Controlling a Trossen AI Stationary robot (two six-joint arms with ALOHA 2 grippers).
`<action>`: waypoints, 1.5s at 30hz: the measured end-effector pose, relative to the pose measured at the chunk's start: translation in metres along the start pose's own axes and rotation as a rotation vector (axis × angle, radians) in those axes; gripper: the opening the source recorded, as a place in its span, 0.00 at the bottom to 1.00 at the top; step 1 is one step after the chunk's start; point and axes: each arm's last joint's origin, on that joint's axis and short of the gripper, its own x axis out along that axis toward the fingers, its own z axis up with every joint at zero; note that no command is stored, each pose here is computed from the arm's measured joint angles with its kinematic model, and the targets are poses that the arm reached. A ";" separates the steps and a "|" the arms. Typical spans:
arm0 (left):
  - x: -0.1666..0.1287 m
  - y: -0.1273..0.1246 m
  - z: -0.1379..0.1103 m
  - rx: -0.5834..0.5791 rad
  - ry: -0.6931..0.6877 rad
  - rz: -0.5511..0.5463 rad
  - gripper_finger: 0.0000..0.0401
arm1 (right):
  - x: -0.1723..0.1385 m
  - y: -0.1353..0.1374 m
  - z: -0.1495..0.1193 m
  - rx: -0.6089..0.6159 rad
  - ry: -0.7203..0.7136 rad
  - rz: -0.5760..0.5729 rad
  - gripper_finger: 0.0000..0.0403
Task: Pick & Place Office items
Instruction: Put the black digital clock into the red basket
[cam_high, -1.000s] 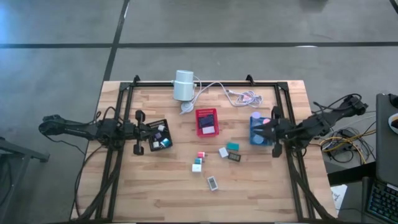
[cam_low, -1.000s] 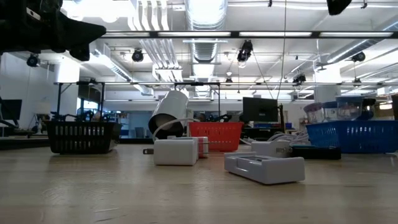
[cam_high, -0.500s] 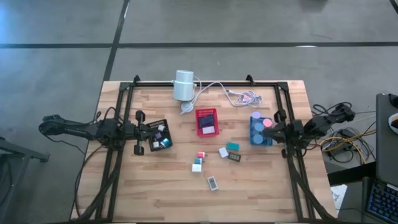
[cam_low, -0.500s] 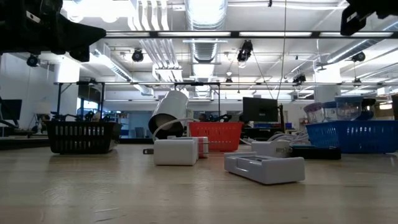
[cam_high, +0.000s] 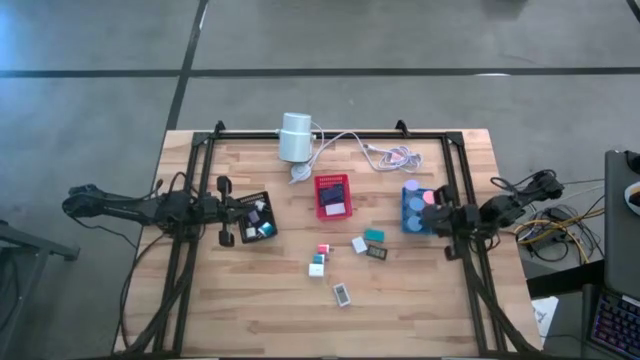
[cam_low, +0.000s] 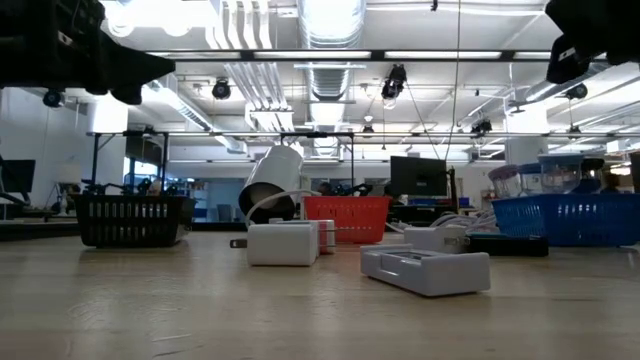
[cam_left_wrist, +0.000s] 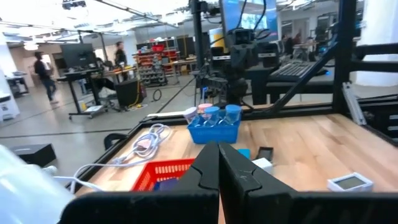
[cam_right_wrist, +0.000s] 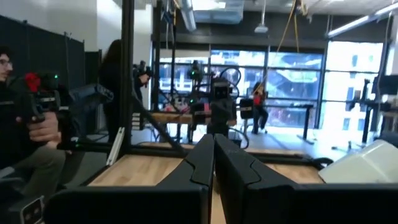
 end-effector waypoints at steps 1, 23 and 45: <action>0.000 0.000 0.000 0.004 0.001 0.002 0.00 | 0.000 0.000 -0.004 -0.004 -0.004 -0.001 0.02; 0.000 0.005 -0.006 0.008 0.083 0.190 0.00 | 0.000 0.002 -0.010 0.041 0.038 0.025 0.02; 0.000 0.005 -0.006 0.011 0.083 0.186 0.00 | 0.000 0.002 -0.011 0.035 0.044 0.025 0.02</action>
